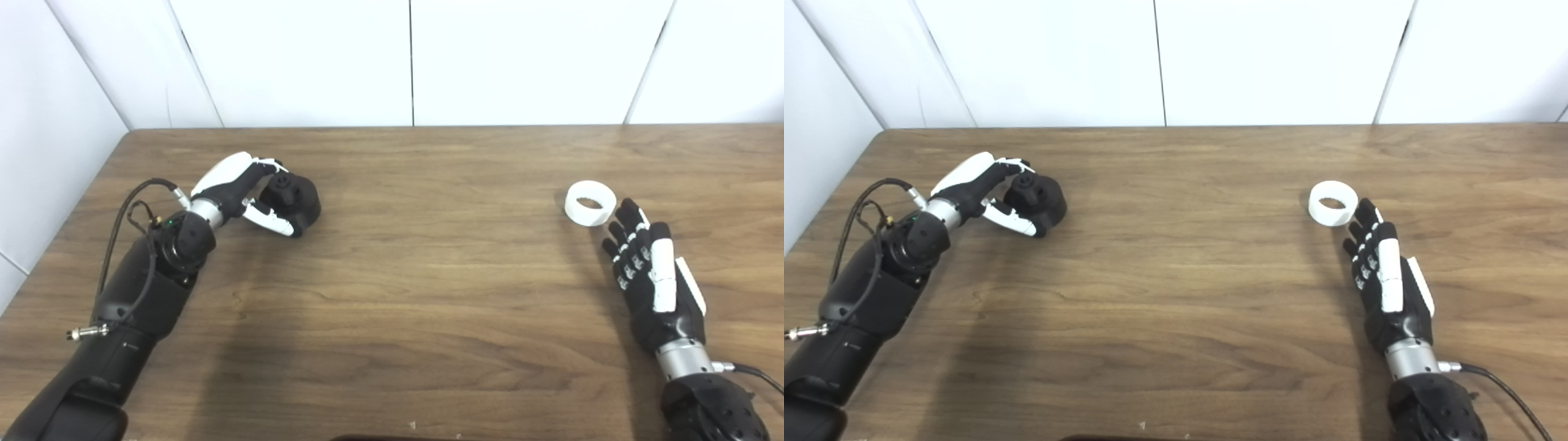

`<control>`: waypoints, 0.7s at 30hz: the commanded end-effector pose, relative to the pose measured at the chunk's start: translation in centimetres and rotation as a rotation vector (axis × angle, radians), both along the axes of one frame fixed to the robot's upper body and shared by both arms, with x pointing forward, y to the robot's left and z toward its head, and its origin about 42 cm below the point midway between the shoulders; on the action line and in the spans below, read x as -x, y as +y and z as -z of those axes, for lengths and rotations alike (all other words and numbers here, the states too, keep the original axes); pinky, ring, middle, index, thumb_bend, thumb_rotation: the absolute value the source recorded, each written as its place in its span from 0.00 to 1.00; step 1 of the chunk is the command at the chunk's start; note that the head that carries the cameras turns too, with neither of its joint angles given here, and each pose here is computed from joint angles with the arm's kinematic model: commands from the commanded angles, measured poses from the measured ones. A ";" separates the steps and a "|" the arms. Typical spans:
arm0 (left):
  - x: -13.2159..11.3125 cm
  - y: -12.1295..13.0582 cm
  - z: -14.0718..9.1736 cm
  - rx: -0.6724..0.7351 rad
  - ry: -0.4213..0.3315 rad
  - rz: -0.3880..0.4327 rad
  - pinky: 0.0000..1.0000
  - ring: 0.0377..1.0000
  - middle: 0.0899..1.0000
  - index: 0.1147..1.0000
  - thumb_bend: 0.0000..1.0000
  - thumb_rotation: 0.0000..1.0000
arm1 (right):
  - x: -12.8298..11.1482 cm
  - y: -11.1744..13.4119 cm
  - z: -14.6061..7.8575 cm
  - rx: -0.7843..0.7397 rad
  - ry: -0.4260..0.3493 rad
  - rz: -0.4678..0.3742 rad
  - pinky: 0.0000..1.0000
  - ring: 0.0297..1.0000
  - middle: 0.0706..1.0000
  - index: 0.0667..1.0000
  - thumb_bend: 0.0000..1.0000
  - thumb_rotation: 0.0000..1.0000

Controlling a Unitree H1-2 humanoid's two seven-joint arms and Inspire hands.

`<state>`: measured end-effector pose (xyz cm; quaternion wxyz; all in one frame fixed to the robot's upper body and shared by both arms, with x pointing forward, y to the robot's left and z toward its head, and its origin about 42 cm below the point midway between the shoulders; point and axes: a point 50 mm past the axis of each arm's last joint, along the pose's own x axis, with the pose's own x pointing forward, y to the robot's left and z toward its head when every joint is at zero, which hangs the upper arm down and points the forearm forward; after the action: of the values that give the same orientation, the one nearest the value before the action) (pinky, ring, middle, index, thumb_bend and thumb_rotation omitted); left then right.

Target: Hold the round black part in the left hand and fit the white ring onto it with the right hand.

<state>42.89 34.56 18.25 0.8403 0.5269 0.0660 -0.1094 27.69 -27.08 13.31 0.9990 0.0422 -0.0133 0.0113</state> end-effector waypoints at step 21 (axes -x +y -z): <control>0.6 -1.1 -2.5 0.031 -0.159 0.060 0.85 0.96 0.88 0.43 0.52 0.07 | -0.7 0.1 -1.9 0.016 -0.057 -0.044 1.00 1.00 1.00 1.00 0.62 1.00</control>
<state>41.71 33.74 18.11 0.8466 0.5209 0.0229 -0.1071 27.72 -27.09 13.47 0.9990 0.0393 -0.0094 0.0181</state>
